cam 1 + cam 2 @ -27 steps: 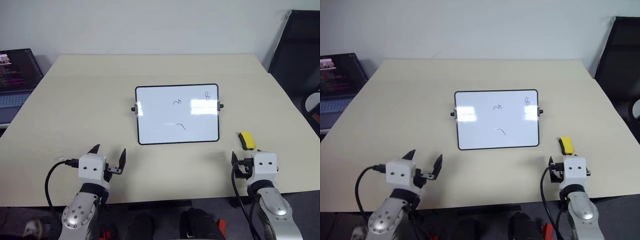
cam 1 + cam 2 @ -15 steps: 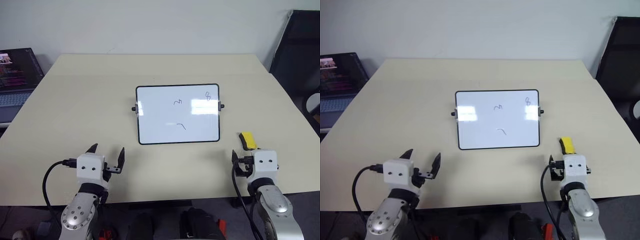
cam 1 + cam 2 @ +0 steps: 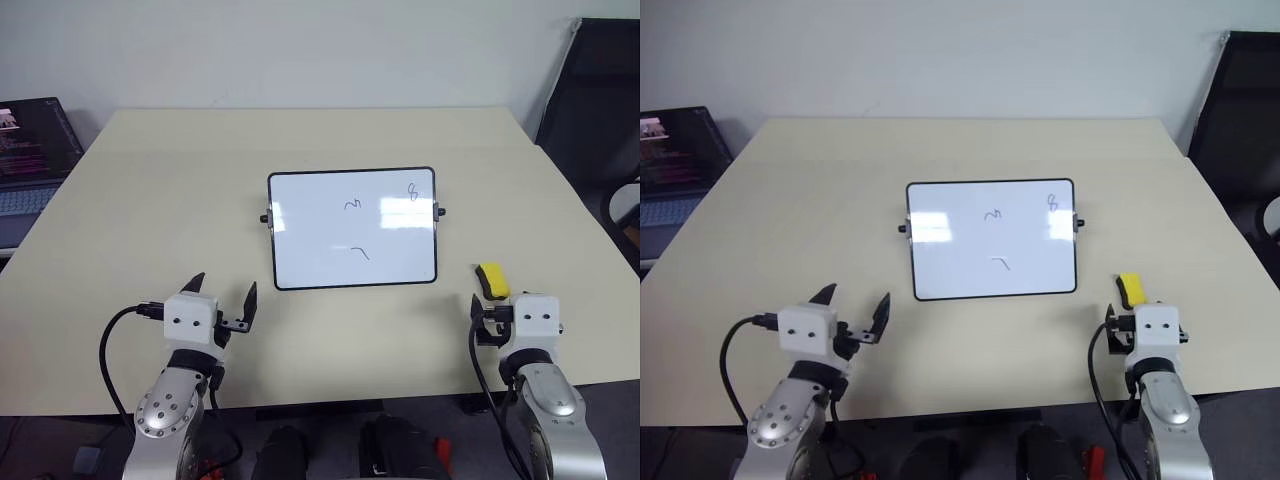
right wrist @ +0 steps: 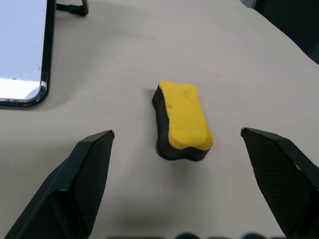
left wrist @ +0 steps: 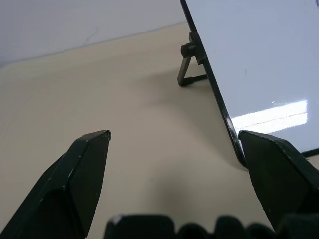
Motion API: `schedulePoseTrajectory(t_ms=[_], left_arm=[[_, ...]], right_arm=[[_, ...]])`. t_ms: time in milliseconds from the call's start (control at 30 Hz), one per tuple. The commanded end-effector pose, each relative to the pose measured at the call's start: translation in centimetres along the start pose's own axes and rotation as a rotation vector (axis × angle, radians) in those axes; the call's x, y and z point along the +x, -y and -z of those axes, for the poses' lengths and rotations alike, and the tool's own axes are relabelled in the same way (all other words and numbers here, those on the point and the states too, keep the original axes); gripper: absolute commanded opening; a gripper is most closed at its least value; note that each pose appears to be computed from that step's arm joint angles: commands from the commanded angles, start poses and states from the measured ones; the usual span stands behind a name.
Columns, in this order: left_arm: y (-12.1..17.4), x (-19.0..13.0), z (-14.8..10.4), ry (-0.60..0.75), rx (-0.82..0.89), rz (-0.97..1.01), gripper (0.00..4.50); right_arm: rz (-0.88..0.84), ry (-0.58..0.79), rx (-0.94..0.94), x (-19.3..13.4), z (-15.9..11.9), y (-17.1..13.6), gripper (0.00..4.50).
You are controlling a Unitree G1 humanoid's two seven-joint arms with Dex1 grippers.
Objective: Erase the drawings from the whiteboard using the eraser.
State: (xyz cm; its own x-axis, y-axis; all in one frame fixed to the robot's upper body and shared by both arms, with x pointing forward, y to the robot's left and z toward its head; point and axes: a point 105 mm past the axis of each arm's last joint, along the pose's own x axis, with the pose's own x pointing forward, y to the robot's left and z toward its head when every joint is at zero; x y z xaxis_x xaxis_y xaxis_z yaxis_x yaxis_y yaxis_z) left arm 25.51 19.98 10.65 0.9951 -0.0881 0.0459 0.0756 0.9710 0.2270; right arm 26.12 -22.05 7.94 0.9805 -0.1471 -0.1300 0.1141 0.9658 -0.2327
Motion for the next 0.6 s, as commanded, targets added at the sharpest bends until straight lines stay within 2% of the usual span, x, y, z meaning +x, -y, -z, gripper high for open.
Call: schedulePoseTrajectory(t_ms=[33, 100, 200, 333, 467, 600], left_arm=[[0.6, 0.5, -2.2, 0.095, 0.010, 0.076, 4.50], [1.2, 0.9, -2.6, 0.117, -0.006, 0.125, 4.50], [3.5, 2.3, -4.7, 0.202, -0.028, 0.344, 4.50], [6.3, 3.6, -6.4, 0.261, -0.066, 0.583, 4.50], [9.9, 3.3, -6.7, 0.291, -0.105, 0.865, 4.50], [12.4, 2.6, -5.9, 0.290, -0.051, 1.114, 4.50]], right_arm=[[0.015, 0.054, -0.010, 0.0, -1.3, 0.9, 4.46], [0.013, 0.051, -0.007, 0.1, -1.3, 1.0, 4.46], [-0.008, 0.055, -0.001, 0.6, -1.8, 1.2, 4.46], [-0.044, 0.050, 0.007, 1.2, -2.0, 1.1, 4.46], [-0.039, 0.014, 0.032, 2.3, -1.3, 1.4, 4.46], [-0.025, -0.006, 0.083, 3.5, -1.1, 2.0, 4.46]])
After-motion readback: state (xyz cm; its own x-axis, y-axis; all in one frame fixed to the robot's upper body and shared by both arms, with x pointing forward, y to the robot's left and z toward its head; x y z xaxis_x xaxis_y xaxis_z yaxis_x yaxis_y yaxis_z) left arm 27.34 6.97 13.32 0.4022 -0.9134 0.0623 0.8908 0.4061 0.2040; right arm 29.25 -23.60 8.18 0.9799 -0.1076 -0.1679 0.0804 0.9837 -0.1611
